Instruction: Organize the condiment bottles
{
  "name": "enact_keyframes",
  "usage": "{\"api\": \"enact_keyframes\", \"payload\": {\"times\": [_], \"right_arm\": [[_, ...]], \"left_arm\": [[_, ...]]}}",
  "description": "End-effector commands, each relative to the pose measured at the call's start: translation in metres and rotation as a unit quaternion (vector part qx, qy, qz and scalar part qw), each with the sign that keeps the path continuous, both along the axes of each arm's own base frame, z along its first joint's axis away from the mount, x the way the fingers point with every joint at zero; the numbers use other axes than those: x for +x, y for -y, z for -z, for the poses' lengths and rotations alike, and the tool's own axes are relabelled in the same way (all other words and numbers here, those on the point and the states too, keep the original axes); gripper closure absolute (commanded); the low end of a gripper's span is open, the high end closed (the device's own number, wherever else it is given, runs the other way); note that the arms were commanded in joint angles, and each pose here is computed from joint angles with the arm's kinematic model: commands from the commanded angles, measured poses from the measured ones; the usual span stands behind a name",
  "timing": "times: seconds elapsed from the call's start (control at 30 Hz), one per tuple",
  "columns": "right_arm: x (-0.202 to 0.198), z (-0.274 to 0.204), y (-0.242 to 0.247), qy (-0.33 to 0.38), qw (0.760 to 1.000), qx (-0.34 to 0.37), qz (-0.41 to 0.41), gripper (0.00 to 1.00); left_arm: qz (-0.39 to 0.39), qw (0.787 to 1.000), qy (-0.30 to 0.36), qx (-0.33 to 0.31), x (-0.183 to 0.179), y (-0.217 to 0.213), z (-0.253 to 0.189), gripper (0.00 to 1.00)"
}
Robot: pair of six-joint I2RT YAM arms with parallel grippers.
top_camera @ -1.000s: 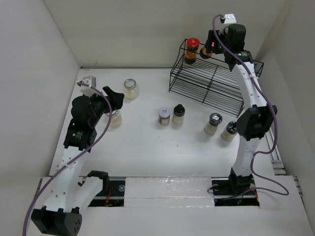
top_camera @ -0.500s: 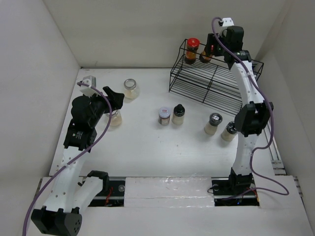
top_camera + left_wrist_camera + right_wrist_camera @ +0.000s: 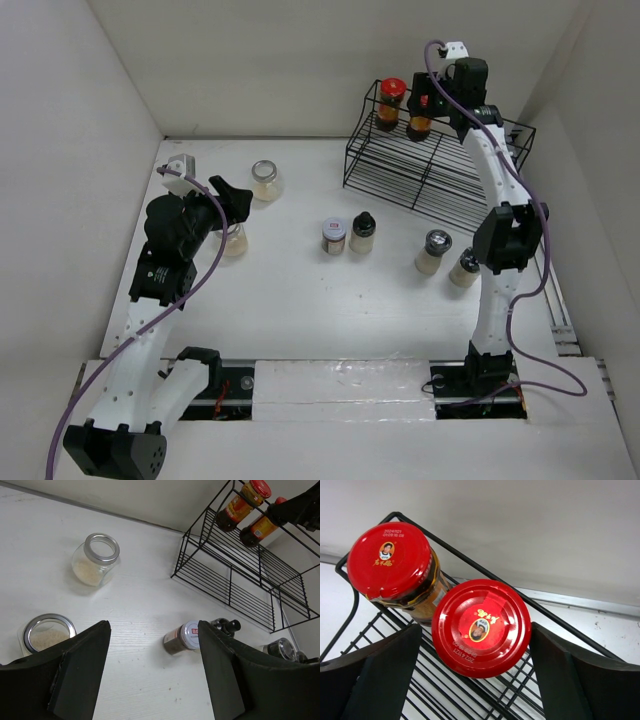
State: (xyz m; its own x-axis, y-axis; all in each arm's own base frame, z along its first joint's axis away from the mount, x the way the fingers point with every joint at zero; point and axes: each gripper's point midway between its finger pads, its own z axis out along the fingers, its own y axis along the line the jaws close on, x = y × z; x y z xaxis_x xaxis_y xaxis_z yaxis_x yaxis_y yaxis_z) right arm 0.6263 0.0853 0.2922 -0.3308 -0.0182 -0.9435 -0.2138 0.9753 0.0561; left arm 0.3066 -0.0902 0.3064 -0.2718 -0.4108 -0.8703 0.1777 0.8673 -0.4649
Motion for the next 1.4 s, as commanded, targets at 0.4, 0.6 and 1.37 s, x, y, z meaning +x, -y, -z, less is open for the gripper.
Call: {"api": "enact_keyframes", "payload": {"times": [0.4, 0.6, 1.37], "right_arm": [[-0.085, -0.201, -0.006, 0.248, 0.968, 0.021, 0.024, 0.00], [-0.154, -0.174, -0.049, 0.235, 0.971, 0.047, -0.019, 0.31], [-0.240, 0.091, -0.149, -0.019, 0.998, -0.010, -0.064, 0.29]], "left_arm": [[0.004, 0.999, 0.041, -0.001, -0.003, -0.001, -0.021, 0.34], [0.004, 0.999, 0.045, -0.002, -0.005, -0.001, -0.023, 0.34], [0.003, 0.999, 0.049, -0.007, -0.006, -0.001, -0.024, 0.38]]}}
